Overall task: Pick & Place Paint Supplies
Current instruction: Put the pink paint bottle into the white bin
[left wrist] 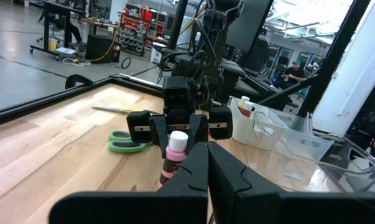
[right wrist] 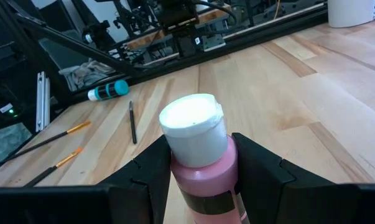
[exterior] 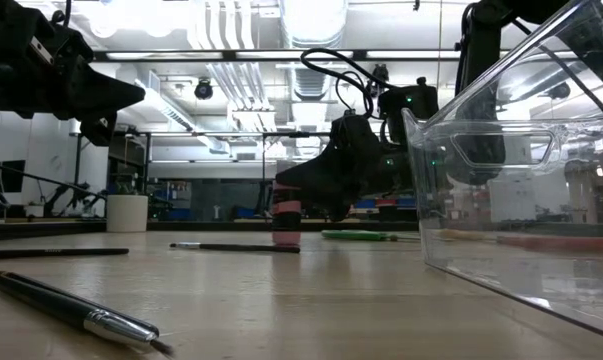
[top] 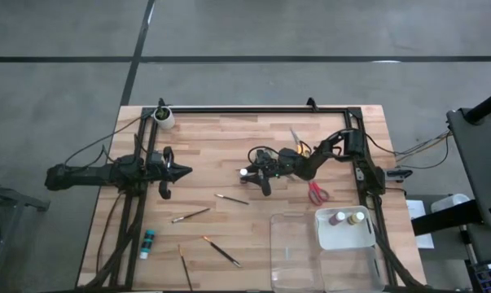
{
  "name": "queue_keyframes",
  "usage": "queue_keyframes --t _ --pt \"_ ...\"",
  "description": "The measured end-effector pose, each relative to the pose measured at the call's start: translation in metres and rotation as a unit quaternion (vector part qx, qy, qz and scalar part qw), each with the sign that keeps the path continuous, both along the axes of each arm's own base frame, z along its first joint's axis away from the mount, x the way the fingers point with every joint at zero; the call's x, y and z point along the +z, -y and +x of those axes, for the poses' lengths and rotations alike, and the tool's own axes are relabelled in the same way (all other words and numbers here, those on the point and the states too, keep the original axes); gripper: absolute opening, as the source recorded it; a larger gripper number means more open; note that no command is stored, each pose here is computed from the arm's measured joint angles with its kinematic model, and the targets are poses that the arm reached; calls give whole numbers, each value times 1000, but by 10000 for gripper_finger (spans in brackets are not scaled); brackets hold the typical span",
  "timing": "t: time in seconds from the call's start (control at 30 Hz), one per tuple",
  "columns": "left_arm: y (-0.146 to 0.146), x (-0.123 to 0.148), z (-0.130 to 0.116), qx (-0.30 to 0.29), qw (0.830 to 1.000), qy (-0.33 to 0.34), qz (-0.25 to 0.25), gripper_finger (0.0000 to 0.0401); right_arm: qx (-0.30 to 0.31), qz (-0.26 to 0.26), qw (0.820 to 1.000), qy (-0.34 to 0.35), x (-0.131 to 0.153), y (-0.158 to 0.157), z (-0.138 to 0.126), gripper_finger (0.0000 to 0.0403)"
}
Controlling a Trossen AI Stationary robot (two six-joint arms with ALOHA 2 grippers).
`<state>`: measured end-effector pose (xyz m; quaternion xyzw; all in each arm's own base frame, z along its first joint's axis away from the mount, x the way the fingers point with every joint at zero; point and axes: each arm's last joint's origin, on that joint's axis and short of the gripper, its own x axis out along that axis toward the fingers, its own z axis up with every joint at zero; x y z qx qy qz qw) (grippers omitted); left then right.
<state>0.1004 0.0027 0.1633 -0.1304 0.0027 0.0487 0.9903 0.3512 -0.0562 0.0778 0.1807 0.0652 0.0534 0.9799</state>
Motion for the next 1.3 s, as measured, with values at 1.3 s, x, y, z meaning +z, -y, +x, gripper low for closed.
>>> queue_keyframes --t 1.3 --pt "0 0 0 0 1000 0 0 0 1 4 999 40 47 0 0 306"
